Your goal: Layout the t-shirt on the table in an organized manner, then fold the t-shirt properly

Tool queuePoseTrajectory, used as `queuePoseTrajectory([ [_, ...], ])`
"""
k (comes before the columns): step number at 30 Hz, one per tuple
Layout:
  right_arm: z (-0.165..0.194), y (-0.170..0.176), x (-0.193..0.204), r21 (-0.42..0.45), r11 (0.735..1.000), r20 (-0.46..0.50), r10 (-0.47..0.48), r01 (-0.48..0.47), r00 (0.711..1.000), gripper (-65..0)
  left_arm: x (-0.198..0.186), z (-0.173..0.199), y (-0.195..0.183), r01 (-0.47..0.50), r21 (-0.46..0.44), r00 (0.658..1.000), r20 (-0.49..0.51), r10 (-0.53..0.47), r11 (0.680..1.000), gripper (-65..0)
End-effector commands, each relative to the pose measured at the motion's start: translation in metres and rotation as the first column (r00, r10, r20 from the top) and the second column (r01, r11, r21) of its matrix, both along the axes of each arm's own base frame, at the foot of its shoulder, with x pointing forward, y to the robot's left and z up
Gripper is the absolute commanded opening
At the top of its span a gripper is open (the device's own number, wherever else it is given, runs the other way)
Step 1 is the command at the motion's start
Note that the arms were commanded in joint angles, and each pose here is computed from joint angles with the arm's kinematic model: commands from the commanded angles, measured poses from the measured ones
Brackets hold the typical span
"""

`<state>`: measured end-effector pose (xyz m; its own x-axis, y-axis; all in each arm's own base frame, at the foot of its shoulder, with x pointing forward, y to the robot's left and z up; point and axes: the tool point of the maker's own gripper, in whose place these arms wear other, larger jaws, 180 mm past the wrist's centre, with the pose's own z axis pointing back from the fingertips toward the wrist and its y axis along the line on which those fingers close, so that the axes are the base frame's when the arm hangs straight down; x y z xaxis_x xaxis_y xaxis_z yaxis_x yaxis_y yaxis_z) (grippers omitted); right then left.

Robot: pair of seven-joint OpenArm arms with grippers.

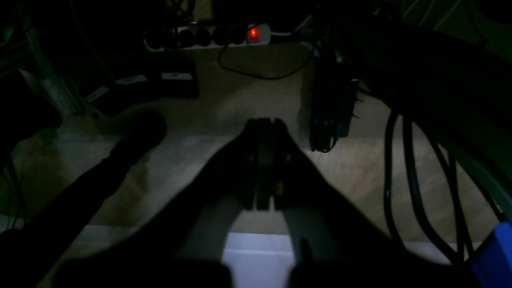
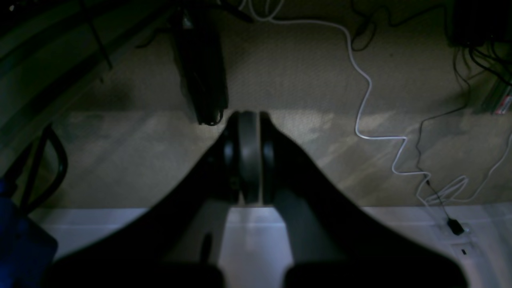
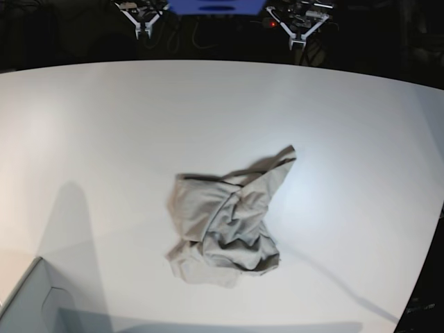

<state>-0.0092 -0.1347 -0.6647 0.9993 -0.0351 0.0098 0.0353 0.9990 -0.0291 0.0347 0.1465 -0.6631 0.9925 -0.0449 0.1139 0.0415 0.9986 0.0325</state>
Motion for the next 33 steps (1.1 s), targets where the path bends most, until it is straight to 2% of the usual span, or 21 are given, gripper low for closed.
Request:
queuePoseTrajectory([
  [1,0.000,0.003,0.002,0.017,1.000,0.012,-0.001,0.001,1.000,-65.0,-0.001,0.000,0.003,-0.004,0.009,1.000,0.003,0.004,1.000,-65.0],
  [6,0.007,0.000,-0.003,0.009,1.000,0.078,0.004,-0.005,0.997,-65.0,-0.015,0.001,0.007,-0.003,0.012,1.000,0.002,0.002,1.000,-65.0],
  [12,0.028,-0.029,-0.025,-0.040,0.999,0.143,0.032,-0.026,0.989,-65.0,-0.029,0.026,0.017,0.024,0.018,0.991,0.130,-0.026,1.000,-65.0],
  [17,0.063,-0.050,-0.031,-0.080,0.995,0.236,0.077,-0.060,0.969,-65.0,-0.031,0.067,0.020,0.051,0.017,0.965,0.256,-0.054,0.999,-65.0],
  [21,0.103,-0.055,-0.017,-0.100,0.991,0.343,0.118,-0.088,0.932,-65.0,-0.014,0.113,0.039,-0.066,-0.009,0.920,0.386,0.064,0.998,-65.0],
  [26,0.167,-0.063,0.017,-0.142,0.983,0.495,0.171,-0.114,0.852,-65.0,0.010,0.175,0.053,-0.111,-0.050,0.845,0.521,0.120,0.993,-65.0],
  [30,0.225,-0.071,0.057,-0.190,0.977,0.623,0.197,-0.098,0.757,-65.0,0.035,0.231,0.059,-0.122,-0.077,0.764,0.629,0.143,0.989,-65.0],
  [33,0.259,-0.068,0.092,-0.207,0.974,0.709,0.212,-0.088,0.672,-65.0,0.056,0.267,0.062,-0.114,-0.078,0.698,0.703,0.136,0.990,-65.0],
])
